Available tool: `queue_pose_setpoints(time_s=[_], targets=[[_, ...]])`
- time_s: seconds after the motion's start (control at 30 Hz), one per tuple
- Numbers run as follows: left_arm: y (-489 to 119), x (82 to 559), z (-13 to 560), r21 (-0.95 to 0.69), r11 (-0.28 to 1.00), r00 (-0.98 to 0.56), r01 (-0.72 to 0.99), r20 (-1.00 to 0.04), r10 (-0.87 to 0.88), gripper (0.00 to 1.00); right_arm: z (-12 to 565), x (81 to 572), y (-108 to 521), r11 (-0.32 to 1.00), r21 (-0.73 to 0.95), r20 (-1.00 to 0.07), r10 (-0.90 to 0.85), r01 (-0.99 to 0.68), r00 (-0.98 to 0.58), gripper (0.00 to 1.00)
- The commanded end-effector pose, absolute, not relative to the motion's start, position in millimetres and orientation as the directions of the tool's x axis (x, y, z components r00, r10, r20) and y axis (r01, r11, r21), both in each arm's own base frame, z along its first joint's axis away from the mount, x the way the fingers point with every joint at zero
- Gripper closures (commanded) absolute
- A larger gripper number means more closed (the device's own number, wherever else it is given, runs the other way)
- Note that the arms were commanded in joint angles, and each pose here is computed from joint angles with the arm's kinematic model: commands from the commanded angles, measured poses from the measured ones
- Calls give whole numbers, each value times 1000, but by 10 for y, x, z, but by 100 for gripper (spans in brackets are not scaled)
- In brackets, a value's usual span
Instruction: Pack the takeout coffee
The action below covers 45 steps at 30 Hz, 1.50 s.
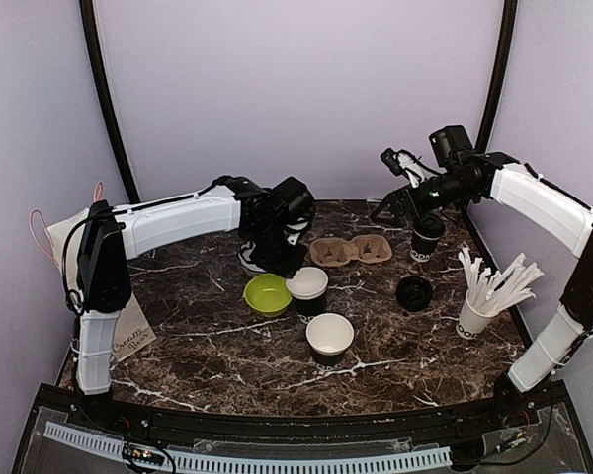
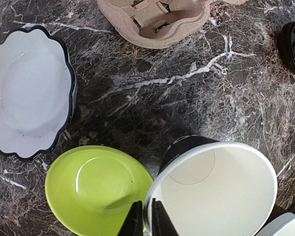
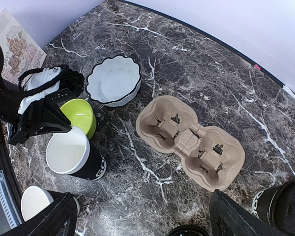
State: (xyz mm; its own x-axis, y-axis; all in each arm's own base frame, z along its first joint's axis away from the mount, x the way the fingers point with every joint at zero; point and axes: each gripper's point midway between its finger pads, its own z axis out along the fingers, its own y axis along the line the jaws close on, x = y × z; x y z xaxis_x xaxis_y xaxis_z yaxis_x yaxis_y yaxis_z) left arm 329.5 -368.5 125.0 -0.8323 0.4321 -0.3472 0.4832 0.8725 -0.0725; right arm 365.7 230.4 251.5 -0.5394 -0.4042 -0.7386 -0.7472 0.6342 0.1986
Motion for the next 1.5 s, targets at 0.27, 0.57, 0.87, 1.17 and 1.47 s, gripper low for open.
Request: queue_pose_setpoints(time_s=[0.27,0.57,0.87,1.17,1.47], targets=[[-3778,3314,1361,-119,846,-816,520,-364,450,100,2597,3616,2278,633,159,-761,-411,-758,-502,5],[-3678,3673,2082,-105,852,-765,513,-506,398,100,2657,3596,2230,644,130,-770,-413,-754,-486,5],[-2845,4370,2644,-63,933,-755,353,-609,245,100,2638,3543,2201,636,106,-775,-429,-764,-464,5],[-1925,4941,2454,-45,989,-789,138,-609,82,100,2669,3455,2184,592,36,-770,-497,-805,-400,7],[-1517,5228,2036,-15,999,-819,46,-573,29,100,2117,2951,2251,447,-96,-597,-741,-890,-308,12]])
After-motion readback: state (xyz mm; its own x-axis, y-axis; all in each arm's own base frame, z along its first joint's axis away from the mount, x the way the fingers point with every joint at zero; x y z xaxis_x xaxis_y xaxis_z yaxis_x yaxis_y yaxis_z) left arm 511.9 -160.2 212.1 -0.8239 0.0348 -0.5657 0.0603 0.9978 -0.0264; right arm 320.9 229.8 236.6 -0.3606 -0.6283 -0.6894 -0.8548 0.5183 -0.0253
